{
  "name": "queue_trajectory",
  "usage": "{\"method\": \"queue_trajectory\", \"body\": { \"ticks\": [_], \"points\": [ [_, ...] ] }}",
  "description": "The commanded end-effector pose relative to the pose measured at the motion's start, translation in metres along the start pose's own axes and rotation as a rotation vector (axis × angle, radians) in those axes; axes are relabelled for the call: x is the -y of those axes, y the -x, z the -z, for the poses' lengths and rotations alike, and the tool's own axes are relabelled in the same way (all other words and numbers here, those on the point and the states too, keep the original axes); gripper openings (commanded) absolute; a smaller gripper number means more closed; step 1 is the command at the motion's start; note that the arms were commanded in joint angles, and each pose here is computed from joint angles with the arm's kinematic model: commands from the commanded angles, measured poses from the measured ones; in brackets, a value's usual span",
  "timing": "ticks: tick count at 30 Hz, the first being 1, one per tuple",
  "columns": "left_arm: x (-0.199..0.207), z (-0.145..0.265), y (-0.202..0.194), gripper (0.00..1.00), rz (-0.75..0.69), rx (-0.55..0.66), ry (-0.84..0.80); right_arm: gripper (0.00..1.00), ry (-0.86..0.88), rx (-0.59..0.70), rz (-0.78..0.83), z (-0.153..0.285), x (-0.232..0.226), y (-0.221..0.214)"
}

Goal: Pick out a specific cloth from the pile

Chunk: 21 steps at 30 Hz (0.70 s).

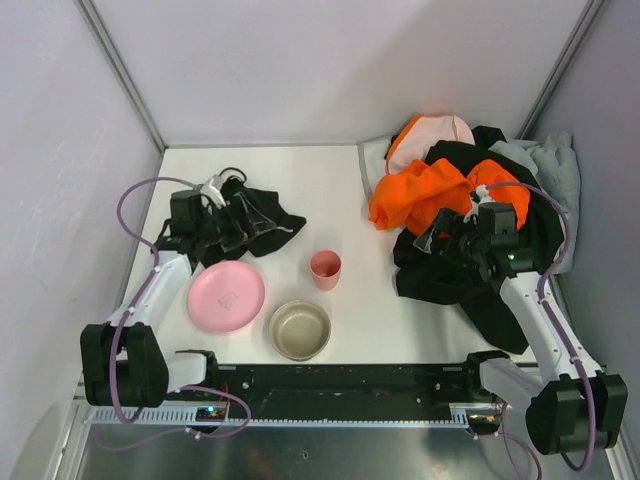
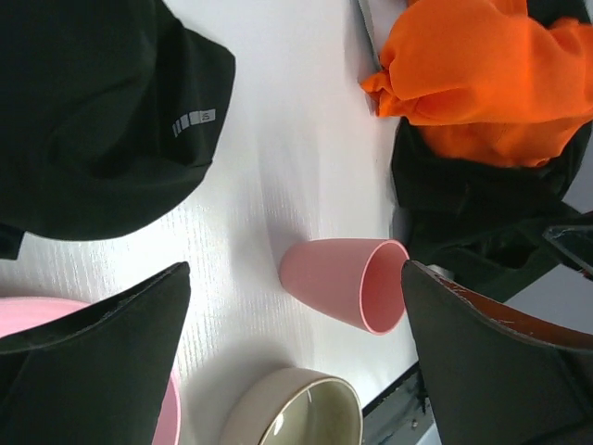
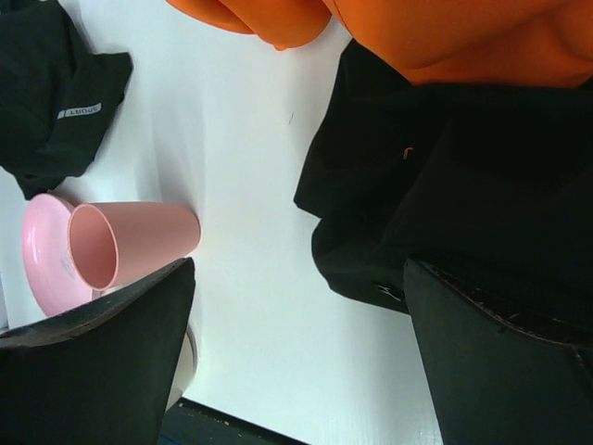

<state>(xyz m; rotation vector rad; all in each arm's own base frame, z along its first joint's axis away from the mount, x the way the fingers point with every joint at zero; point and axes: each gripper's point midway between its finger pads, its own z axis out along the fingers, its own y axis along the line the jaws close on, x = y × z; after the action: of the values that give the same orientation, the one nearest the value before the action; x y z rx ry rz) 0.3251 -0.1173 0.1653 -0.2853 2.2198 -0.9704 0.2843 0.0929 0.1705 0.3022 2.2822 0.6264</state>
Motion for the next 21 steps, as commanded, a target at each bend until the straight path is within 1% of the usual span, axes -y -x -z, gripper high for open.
{"method": "queue_trajectory", "body": {
  "ticks": [1,5,12,17,21],
  "points": [
    [0.011,-0.002,0.001,1.0,-0.149,-0.03,0.057,0.99,-0.022,0.025,0.026,-0.005,-0.002,0.003],
    [0.012,-0.006,-0.009,1.0,-0.248,-0.075,0.15,0.99,-0.02,0.006,0.053,-0.009,-0.01,-0.005],
    [0.007,0.0,-0.016,1.0,-0.409,-0.076,0.336,0.99,-0.039,-0.026,0.092,-0.015,-0.018,-0.02],
    [0.0,0.016,-0.013,1.0,-0.535,-0.028,0.509,0.99,-0.039,-0.039,0.102,-0.017,-0.022,-0.029],
    [0.003,0.033,-0.012,1.0,-0.61,0.025,0.577,0.99,-0.036,-0.036,0.109,-0.016,-0.024,-0.034]
  ]
}}
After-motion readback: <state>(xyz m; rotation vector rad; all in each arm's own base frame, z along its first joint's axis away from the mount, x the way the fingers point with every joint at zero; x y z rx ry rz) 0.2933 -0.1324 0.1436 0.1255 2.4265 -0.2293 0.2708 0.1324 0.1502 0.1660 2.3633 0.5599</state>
